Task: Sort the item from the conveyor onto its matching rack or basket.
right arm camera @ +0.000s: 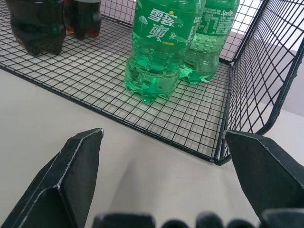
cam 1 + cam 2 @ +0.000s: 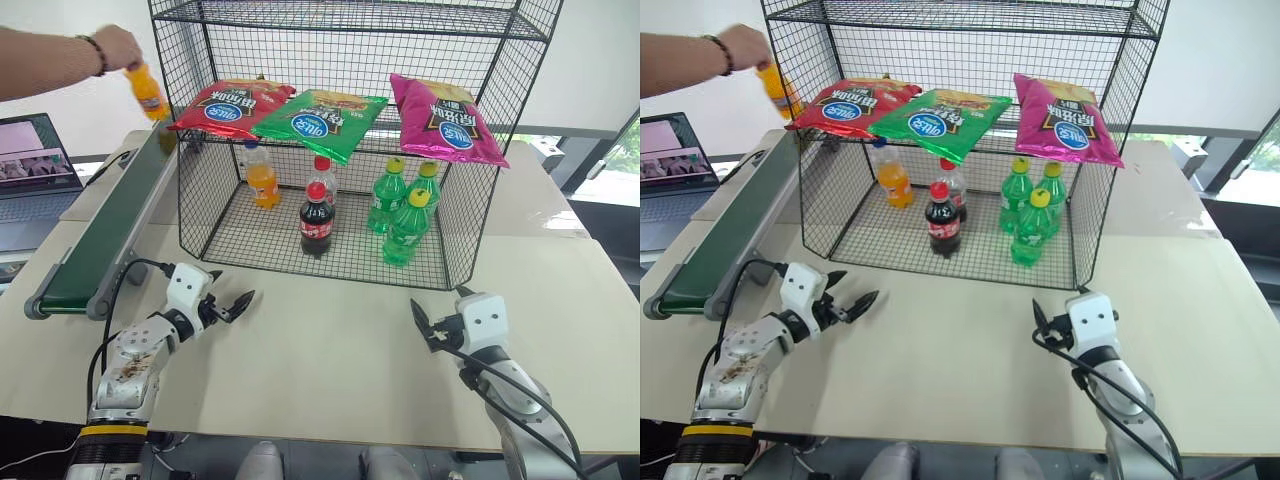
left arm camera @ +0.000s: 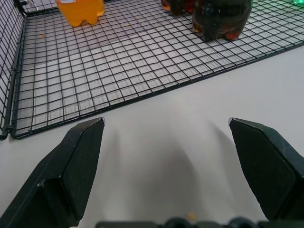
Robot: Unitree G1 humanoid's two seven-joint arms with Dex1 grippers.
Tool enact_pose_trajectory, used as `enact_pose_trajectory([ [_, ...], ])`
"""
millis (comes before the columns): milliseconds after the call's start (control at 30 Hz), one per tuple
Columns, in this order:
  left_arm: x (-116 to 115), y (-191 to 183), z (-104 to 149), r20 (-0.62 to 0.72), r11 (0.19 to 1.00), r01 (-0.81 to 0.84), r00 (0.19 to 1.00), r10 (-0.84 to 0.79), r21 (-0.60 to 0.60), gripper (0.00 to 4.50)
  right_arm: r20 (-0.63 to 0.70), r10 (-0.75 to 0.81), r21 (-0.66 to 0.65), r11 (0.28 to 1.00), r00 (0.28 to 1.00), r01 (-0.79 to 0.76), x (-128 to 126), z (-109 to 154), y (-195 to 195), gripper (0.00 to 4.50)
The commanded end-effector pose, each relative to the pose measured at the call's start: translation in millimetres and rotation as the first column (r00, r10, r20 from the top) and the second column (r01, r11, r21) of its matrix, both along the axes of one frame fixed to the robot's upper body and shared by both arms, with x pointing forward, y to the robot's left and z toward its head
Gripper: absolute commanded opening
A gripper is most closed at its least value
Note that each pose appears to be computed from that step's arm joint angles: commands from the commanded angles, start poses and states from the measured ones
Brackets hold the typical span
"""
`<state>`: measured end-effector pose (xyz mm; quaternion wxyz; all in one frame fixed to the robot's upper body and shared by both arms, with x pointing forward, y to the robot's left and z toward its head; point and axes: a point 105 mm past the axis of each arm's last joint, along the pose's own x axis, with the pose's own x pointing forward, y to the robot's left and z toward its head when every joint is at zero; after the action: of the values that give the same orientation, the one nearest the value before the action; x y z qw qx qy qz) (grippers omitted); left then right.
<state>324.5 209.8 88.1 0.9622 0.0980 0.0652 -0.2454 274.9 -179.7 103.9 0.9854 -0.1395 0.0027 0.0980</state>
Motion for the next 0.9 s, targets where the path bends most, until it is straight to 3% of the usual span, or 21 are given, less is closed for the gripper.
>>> enact_pose_trajectory([
  [33,0.2,4.1,13.1,0.046,1.0,-0.001,0.999,0.001,0.003,4.47,0.041,0.01,-0.009,1.0,0.999,-0.01,1.0,11.1,0.4,4.5],
  [533,-2.2,17.1,17.1,0.051,0.999,-0.052,0.997,0.052,-0.011,4.47,0.04,0.038,-0.021,0.999,0.998,-0.037,-1.6,13.5,2.0,4.5],
  [767,-10.4,36.5,43.8,0.113,0.989,-0.139,0.983,0.143,-0.048,4.47,0.056,0.127,-0.035,0.991,0.99,-0.125,4.4,25.5,8.2,4.5],
  [900,-23.2,45.8,63.6,0.164,0.976,-0.202,0.963,0.213,-0.081,4.47,0.06,0.266,-0.031,0.964,0.962,-0.265,6.1,38.9,20.4,4.5],
])
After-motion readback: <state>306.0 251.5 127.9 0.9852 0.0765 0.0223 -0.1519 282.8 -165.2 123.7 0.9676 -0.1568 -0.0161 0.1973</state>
